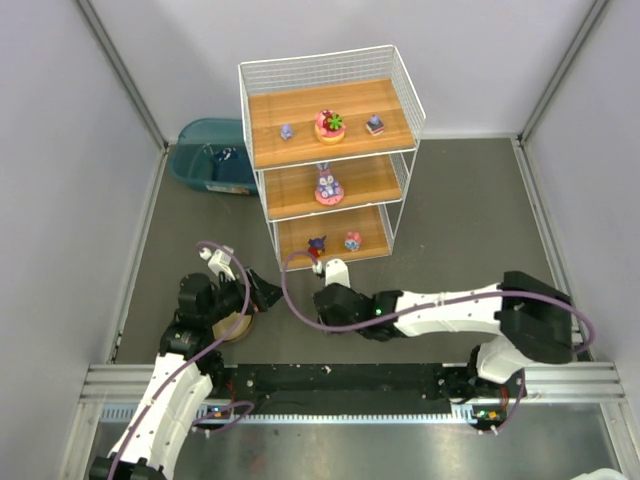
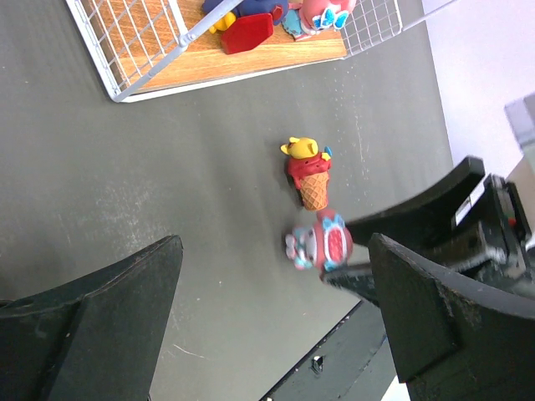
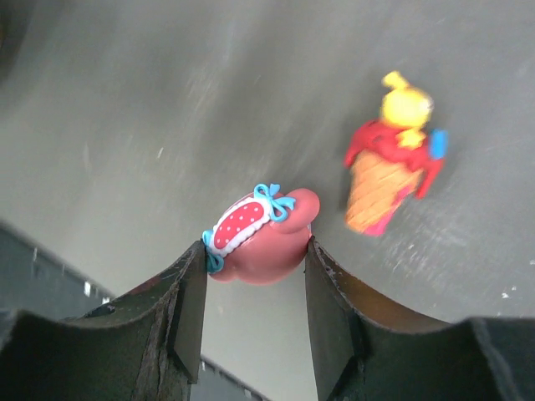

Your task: Place and organize the plastic toys onto the shelf

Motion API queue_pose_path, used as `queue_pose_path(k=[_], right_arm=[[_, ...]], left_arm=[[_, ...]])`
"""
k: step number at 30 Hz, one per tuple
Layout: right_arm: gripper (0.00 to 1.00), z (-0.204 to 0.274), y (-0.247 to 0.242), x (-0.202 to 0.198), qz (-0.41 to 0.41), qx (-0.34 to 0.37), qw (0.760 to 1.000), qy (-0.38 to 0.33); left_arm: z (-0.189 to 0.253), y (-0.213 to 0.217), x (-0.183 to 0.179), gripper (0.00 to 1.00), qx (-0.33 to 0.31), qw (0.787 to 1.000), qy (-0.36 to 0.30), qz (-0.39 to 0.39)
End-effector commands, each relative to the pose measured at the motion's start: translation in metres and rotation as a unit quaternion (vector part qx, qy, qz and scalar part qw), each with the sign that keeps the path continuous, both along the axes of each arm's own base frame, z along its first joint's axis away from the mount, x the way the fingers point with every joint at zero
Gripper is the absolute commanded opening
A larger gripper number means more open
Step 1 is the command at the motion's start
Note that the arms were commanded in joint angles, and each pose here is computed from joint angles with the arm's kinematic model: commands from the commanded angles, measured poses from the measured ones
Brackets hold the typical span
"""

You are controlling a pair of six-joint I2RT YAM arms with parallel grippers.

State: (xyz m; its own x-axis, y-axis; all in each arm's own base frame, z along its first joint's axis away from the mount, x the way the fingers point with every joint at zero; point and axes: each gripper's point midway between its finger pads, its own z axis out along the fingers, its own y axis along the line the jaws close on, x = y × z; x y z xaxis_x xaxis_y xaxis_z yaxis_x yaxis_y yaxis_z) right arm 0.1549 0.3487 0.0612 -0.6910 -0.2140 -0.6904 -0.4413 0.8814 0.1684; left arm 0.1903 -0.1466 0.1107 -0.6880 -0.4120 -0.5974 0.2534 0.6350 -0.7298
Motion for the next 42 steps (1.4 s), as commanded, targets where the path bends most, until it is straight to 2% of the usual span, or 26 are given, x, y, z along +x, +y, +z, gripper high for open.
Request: queue_pose_path(k=[1, 4, 9, 12, 13, 15, 16, 19, 22, 28, 42], right_arm=[[0.0, 0.014, 0.014, -0.051, 0.2, 0.054, 0.978, 0.021], [0.01, 0.003, -0.003, -0.065, 0.234, 0.047, 0.97, 0.032], [0.06, -0.009, -0.022, -0.064, 0.238, 0.024, 0.971, 0.018], [0.15, -0.014, -0.03, -0.061, 0.233, 0.01, 0.972, 0.012], [0.21, -0.014, -0.03, -0.061, 0.232, 0.01, 0.973, 0.011], [0.28, -0.013, -0.03, -0.061, 0.232, 0.012, 0.972, 0.01], [0.37, -0.011, -0.028, -0.061, 0.232, 0.015, 0.972, 0.009], [0.51, -0.009, -0.025, -0.062, 0.235, 0.024, 0.972, 0.008], [0.57, -0.007, -0.023, -0.061, 0.23, 0.028, 0.973, 0.009], [0.62, -0.005, -0.022, -0.061, 0.225, 0.029, 0.974, 0.007], [0.63, -0.019, -0.041, -0.058, 0.203, -0.005, 0.979, 0.012]], left_arm=[[0.018, 0.0, 0.005, 0.99, 0.002, 0.999, -0.033, -0.002], [0.018, 0.0, 0.005, 0.99, 0.001, 0.999, -0.032, 0.0], [0.02, -0.001, 0.004, 0.99, 0.001, 0.999, -0.039, -0.008], [0.023, -0.002, 0.004, 0.99, 0.002, 0.999, -0.045, -0.012], [0.023, -0.002, 0.004, 0.99, 0.003, 0.999, -0.047, -0.012], [0.025, -0.002, 0.004, 0.99, 0.003, 0.999, -0.049, -0.013], [0.025, -0.002, 0.004, 0.99, 0.004, 0.999, -0.048, -0.013], [0.024, -0.002, 0.005, 0.99, 0.004, 0.999, -0.049, -0.013], [0.023, -0.002, 0.005, 0.99, 0.004, 0.999, -0.046, -0.013], [0.022, -0.002, 0.004, 0.99, 0.003, 0.999, -0.044, -0.013], [0.019, -0.002, 0.005, 0.99, 0.003, 0.999, -0.04, -0.013]])
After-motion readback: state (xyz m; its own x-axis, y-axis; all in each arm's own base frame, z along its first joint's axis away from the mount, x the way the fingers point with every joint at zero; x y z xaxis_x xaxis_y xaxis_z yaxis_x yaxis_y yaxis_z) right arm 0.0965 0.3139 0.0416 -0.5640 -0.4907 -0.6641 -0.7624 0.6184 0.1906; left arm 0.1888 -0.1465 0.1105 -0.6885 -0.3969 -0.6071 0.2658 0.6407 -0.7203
